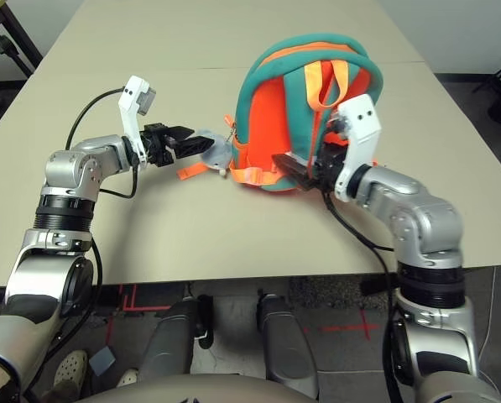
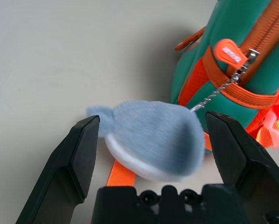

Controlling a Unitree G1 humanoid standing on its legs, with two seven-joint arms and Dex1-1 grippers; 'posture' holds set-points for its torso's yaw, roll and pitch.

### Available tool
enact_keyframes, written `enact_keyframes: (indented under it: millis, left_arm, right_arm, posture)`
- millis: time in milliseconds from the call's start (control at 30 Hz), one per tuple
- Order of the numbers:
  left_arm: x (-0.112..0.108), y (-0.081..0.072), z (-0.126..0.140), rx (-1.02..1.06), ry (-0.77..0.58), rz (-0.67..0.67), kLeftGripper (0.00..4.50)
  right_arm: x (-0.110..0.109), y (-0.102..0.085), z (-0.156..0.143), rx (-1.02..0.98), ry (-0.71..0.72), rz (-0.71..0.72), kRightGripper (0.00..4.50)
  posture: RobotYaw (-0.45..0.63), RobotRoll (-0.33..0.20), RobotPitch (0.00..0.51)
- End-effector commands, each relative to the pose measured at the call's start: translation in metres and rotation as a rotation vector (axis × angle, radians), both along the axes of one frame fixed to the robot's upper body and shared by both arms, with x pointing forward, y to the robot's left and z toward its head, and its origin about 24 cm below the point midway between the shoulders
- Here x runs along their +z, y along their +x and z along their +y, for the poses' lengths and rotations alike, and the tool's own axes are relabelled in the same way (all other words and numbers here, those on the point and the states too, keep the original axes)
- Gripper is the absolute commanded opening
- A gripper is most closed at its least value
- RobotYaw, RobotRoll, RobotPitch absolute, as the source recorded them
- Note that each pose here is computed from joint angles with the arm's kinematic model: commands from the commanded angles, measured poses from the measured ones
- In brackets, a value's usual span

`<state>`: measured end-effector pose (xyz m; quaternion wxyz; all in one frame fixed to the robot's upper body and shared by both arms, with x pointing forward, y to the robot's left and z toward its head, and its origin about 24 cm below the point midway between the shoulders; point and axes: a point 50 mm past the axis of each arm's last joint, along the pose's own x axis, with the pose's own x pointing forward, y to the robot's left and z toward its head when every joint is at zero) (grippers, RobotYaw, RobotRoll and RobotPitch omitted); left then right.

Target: Put the pencil case into the backpack and zip it.

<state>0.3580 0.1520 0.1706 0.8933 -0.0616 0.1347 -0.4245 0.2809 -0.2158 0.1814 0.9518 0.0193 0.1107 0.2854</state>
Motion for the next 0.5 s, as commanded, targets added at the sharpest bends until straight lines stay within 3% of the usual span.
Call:
enact_keyframes:
  millis: [33,500]
  left_arm:
    - [-0.003,-0.003,0.002,0.007,-0.007,0.013,4.5]
    - [-0.005,-0.004,0.014,0.042,0.007,0.023,4.5]
  right_arm:
    - [0.007,-0.009,-0.014,-0.016,0.003,0.012,4.49]
    - [0.026,-0.032,-0.038,0.112,0.049,0.1,4.49]
  posture:
    - [-0.15,0.0,0.194]
    - [-0.15,0.0,0.192]
